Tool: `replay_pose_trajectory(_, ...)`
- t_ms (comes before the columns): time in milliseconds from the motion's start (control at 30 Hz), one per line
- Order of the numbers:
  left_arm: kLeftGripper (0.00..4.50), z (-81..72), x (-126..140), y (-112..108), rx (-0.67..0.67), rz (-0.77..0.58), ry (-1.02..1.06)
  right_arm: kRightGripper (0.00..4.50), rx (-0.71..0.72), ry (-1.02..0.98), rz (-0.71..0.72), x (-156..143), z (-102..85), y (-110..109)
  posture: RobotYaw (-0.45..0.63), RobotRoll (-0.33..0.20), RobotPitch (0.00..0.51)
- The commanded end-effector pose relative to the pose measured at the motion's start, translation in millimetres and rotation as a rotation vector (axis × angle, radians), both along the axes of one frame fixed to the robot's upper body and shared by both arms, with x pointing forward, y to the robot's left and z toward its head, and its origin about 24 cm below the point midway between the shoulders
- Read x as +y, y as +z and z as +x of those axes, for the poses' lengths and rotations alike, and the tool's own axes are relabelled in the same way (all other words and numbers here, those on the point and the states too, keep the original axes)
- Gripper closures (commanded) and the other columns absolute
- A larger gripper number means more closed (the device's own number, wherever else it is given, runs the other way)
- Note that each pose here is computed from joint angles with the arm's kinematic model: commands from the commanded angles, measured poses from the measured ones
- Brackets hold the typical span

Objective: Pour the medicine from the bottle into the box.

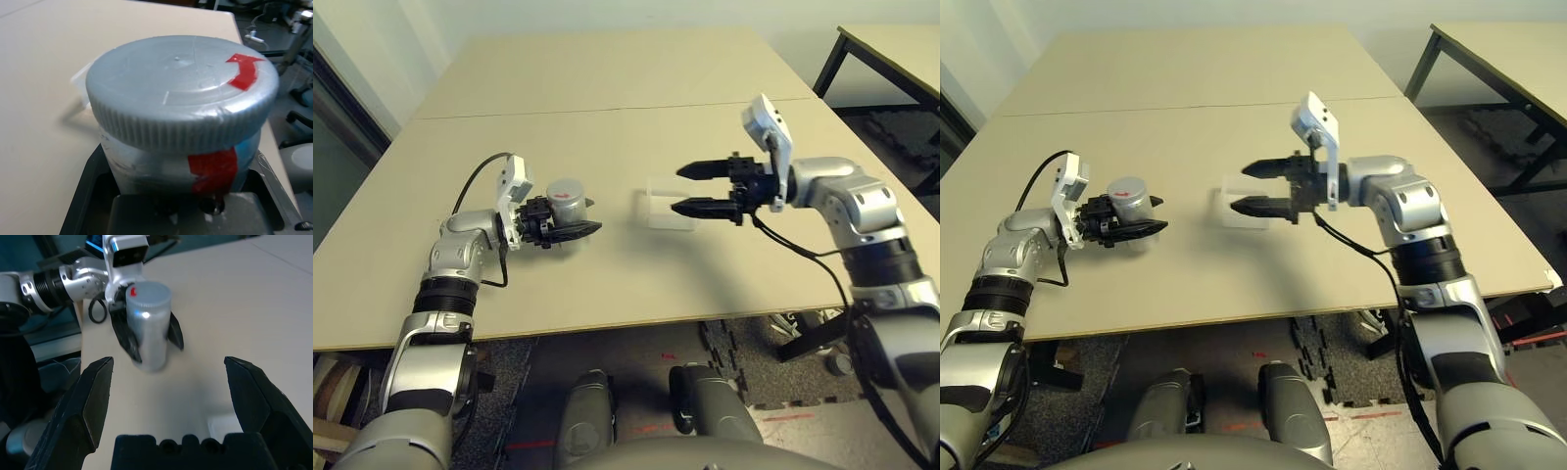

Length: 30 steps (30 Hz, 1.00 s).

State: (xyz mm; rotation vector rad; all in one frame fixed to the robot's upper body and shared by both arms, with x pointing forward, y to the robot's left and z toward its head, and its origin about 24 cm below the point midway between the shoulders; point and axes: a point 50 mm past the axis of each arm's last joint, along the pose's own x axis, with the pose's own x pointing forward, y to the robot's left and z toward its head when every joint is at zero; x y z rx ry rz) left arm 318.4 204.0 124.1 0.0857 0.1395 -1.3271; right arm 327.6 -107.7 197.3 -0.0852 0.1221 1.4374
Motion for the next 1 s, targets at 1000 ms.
replay_pose_trajectory(1000,1.71,0.2,-42,11,-0.050,-0.022,-0.172,0.00,0.015,0.189,0.065,64,-10.2,-2,-0.07,0.000,0.073)
